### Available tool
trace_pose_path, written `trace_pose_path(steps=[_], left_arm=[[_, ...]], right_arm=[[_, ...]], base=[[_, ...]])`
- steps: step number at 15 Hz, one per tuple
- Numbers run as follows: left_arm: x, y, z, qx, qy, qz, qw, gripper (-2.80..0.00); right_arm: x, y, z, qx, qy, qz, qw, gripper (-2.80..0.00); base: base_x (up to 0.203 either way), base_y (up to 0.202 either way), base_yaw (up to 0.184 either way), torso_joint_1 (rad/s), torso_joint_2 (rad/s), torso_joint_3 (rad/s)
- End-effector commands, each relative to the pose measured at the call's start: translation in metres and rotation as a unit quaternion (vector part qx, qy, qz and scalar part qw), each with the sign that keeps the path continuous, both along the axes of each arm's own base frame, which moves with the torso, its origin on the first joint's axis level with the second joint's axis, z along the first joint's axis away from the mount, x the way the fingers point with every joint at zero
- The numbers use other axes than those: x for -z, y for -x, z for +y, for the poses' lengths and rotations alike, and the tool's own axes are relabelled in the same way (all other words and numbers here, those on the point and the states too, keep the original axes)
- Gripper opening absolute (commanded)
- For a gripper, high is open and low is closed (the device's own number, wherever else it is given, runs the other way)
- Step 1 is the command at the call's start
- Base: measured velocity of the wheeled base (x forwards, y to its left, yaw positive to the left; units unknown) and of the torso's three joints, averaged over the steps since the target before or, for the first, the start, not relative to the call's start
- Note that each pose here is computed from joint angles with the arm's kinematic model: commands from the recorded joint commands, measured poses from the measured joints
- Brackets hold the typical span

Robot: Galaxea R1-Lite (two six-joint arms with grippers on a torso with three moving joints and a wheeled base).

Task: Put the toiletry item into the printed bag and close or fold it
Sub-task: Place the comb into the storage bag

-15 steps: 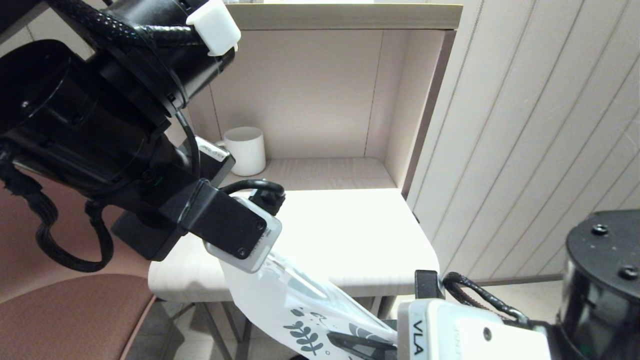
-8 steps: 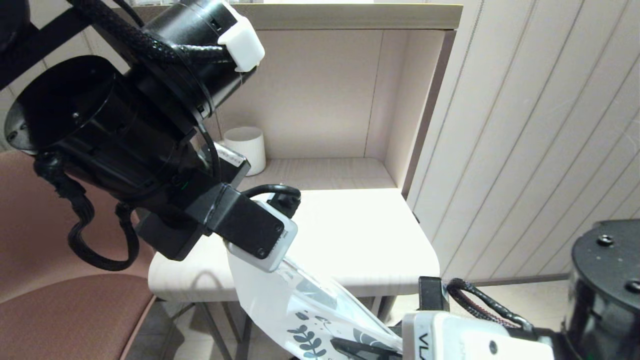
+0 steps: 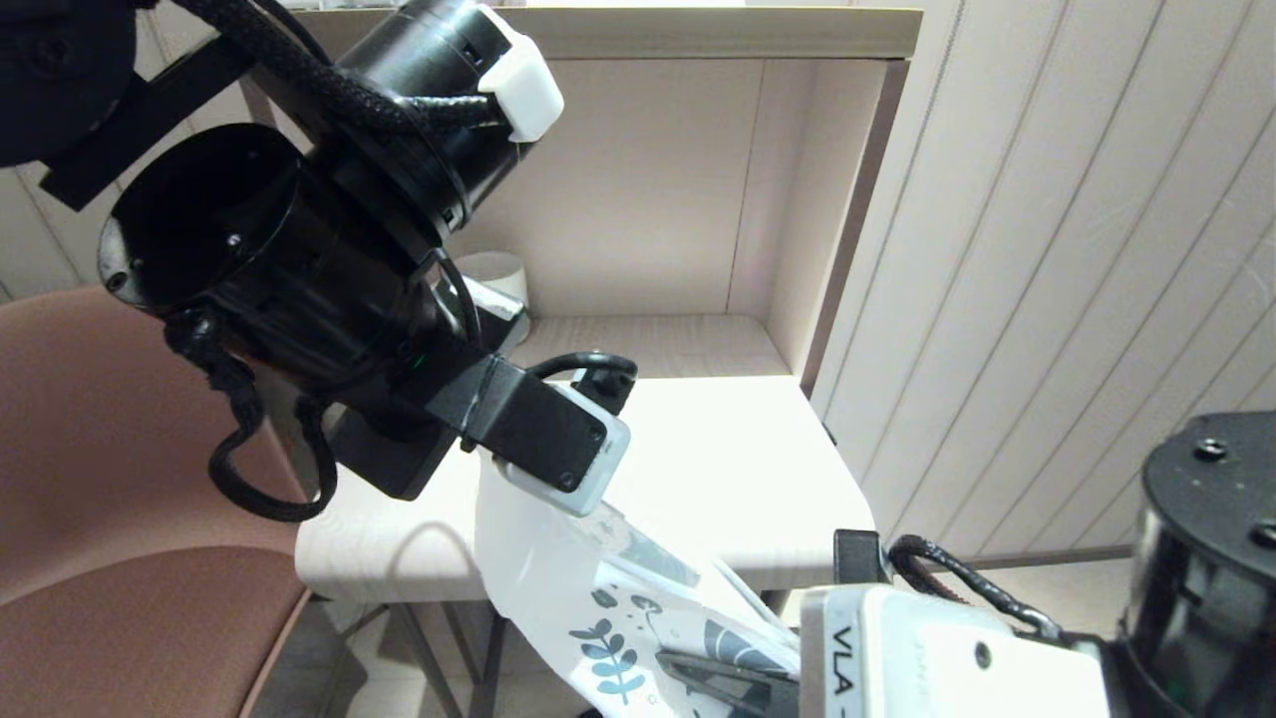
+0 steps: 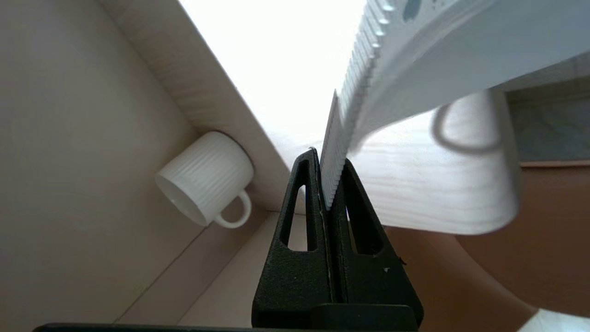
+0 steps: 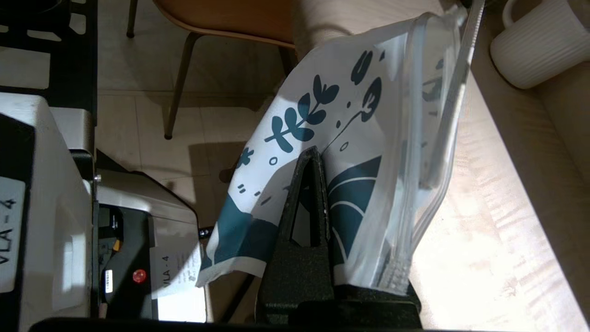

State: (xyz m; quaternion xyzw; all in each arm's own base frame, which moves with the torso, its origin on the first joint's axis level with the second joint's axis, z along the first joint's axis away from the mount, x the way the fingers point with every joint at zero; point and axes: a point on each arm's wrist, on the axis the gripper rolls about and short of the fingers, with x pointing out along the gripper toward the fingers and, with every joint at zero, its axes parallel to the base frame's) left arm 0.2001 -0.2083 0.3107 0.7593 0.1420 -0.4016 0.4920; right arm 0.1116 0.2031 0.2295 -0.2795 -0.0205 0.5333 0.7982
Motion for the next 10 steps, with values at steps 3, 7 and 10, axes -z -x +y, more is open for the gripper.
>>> trace_pose_path(steps=[3, 7, 10], left_arm=[[-0.002, -0.007, -0.006, 0.002, 0.018, -0.024, 0.9995, -2.80], [-0.007, -0.010, 0.004, -0.003, 0.016, -0.036, 0.9992, -2.80], [-0.011, -0.011, 0.009, -0.009, 0.019, -0.043, 0.9989, -2.80]], right_arm=[[-0.011, -0.014, 0.002, 0.021, -0.012, -0.015, 1.000, -2.80], [-0.014, -0.019, 0.009, 0.021, -0.014, -0.020, 0.999, -2.80], [-0.014, -0.018, 0.011, 0.016, -0.011, -0.024, 1.000, -2.80]], base=[[0.000, 0.000, 0.000, 0.000, 0.00, 0.000], [0.000, 0.000, 0.000, 0.000, 0.00, 0.000], [0.000, 0.000, 0.000, 0.000, 0.00, 0.000]])
